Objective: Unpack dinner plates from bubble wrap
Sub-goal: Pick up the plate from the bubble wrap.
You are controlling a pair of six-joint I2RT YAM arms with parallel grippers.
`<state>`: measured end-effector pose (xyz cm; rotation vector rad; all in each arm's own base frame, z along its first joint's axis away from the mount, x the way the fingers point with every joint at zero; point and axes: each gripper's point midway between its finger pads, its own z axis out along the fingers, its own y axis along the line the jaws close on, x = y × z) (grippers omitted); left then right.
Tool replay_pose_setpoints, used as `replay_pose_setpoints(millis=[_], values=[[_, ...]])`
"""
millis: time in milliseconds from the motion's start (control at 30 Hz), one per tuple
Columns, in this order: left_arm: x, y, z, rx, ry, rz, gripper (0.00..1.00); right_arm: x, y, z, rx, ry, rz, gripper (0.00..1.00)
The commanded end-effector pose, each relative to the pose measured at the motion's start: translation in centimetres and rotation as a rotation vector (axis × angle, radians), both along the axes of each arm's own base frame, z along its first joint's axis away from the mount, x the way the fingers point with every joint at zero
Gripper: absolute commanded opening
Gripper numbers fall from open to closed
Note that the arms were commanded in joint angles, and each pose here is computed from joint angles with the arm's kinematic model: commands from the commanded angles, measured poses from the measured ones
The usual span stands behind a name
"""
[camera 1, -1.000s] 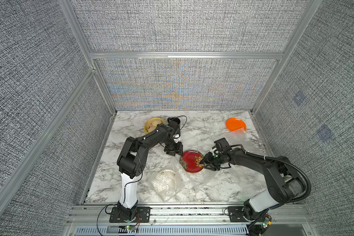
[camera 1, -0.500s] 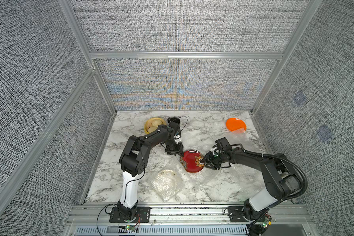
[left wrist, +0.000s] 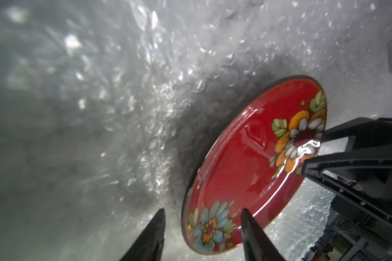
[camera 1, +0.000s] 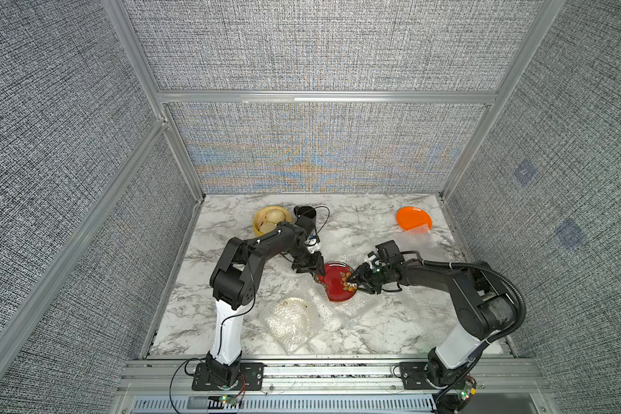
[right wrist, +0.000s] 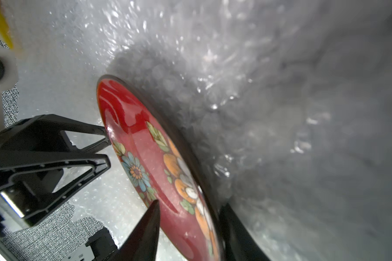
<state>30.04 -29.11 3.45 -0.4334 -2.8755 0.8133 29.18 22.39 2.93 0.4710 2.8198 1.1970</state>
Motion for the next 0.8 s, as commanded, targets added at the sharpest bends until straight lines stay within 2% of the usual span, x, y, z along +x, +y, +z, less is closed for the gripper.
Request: replay_pose_setpoints(millis=[0, 200, 433, 767], values=[[-0.1, -0.5, -0.1, -0.038, 0.014, 0.008, 0.48, 0.9, 0.3, 0.3, 0.017, -0.049, -0.016, 0.43], [-0.3, -0.8, -0.1, -0.057, 0.023, 0.012, 0.43, 1.2, 0.7, 0.8, 0.034, -0.068, -0.012, 0.33], [-0.6, -0.8, 0.3, -0.073, 0.02, 0.005, 0.43, 0.8, 0.2, 0.7, -0.035, -0.054, -0.009, 0.17], [-0.7, -1.1, 0.5, -0.098, 0.019, 0.005, 0.4, 1.5, 2.6, 1.7, -0.006, -0.082, 0.045, 0.19]])
